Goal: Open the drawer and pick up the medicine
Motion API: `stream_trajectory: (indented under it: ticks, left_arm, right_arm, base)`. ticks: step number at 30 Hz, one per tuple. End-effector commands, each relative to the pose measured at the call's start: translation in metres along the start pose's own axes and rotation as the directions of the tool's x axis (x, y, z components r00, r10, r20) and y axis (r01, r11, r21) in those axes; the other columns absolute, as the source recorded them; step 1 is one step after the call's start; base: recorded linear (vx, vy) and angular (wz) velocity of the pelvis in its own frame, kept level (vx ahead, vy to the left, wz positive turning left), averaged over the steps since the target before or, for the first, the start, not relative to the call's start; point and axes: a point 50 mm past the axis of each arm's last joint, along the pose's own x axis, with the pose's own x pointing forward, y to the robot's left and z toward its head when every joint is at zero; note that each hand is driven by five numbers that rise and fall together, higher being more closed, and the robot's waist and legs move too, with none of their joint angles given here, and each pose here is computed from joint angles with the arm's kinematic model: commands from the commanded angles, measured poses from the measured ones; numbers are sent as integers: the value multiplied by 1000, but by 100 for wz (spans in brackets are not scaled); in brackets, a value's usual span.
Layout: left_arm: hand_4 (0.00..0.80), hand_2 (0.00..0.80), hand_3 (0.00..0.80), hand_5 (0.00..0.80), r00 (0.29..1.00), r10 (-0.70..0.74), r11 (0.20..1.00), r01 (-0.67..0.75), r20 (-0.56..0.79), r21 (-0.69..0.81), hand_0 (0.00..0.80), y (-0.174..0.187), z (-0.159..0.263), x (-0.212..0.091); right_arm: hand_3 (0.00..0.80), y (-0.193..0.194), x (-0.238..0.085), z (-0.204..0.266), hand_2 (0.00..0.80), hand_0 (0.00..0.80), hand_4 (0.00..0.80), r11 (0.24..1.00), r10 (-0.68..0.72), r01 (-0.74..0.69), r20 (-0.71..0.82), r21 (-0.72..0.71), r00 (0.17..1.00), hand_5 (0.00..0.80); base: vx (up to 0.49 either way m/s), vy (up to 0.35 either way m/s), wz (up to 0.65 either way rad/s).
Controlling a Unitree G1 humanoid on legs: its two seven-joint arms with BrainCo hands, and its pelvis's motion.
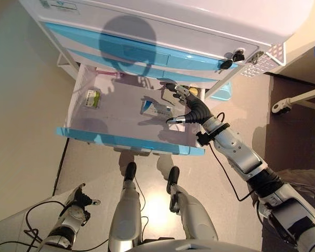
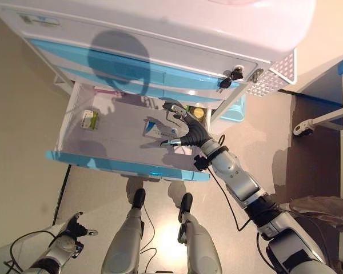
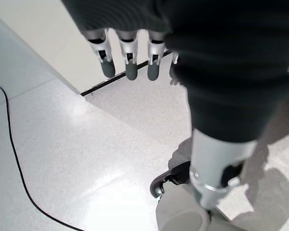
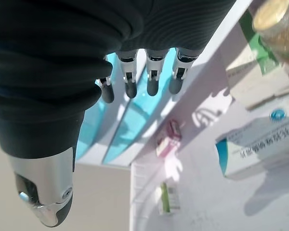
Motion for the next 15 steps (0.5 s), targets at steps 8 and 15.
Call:
stream_trajectory:
  ticks: [8,15]
  left_arm:
    - [0,0,0,0,999,40,998,-39,-35,43,0,10,-12,0]
    - [0,0,0,0,999,45,997,-44,-18,59,0,8,-9,0]
  right_arm:
    - [0,23,24,21,0,0,0,998,43,-37,112,-58,993,0]
    - [0,30,38,12,0,0,0,987,44,-35,57,-157,997,0]
  base:
    - [1,-12,6]
    - [2,0,8]
